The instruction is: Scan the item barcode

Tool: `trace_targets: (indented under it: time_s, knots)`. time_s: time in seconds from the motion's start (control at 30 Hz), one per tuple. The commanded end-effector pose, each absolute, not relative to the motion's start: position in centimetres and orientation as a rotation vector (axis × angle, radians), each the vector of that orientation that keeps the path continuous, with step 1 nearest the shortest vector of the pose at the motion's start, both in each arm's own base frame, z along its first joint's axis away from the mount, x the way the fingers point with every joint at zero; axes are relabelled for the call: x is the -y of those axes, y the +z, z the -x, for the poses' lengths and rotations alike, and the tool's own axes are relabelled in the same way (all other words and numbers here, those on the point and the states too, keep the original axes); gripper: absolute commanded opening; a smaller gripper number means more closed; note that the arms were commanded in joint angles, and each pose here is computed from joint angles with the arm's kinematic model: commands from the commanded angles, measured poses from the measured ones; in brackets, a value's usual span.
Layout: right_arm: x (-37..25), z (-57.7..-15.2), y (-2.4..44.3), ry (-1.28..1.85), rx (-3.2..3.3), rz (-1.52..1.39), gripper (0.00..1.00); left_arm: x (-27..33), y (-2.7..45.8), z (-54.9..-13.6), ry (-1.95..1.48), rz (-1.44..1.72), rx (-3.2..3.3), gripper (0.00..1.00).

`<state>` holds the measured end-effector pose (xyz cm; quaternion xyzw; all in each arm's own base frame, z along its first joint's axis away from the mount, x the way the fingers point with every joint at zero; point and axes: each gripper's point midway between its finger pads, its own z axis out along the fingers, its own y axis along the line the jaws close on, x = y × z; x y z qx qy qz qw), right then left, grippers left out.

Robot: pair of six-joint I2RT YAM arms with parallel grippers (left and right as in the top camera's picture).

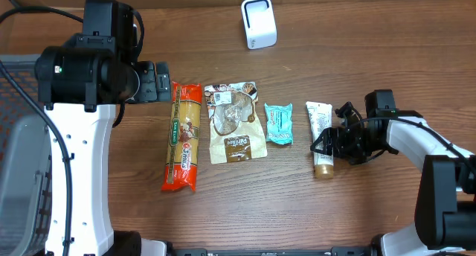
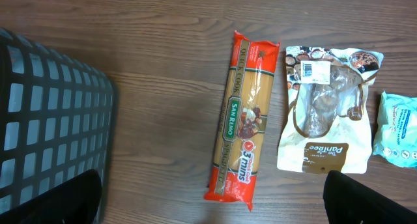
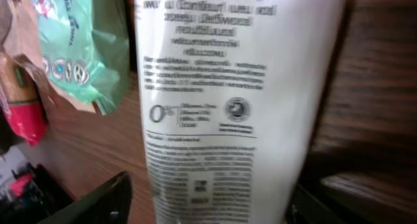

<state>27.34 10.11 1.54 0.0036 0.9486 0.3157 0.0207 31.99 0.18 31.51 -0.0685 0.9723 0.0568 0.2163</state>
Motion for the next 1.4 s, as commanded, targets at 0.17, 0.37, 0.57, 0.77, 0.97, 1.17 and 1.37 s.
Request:
trace_targets:
  time_s: [0.17, 0.37, 0.57, 0.77, 0.97, 1.17, 1.37]
  knots:
    - [-7.6, -27.1, -0.9, 0.74, -3.026, -0.161, 0.68, -0.6, 31.7, -31.9, 0.17, 0.224, -2.684, 1.0]
    - [-2.0, -29.8, 0.1, 0.229, -3.042, -0.416, 0.69, -0.6, 31.7, -31.9, 0.17, 0.224, -2.684, 0.99]
    - [0.9, -33.4, 5.3, -0.036, -2.974, -0.428, 0.74, -0.6, 31.7, -31.9, 0.17, 0.224, -2.684, 1.0]
    - [0.2, -38.1, 10.1, -0.003, -2.83, -0.329, 0.8, -0.6, 31.7, -31.9, 0.17, 0.224, -2.684, 1.0]
    - [0.7, -40.8, 9.5, -0.004, -2.727, -0.44, 0.41, -0.6, 31.7, -31.9, 0.17, 0.224, -2.684, 1.0]
    - [1.0, -41.1, 6.1, -0.047, -2.758, -0.59, 0.09, -0.6, 31.7, -31.9, 0.17, 0.224, -2.684, 0.99]
    - [0.6, -40.4, 2.3, -0.052, -2.854, -0.612, 0.07, -0.6, 31.7, -31.9, 0.17, 0.224, -2.684, 1.0]
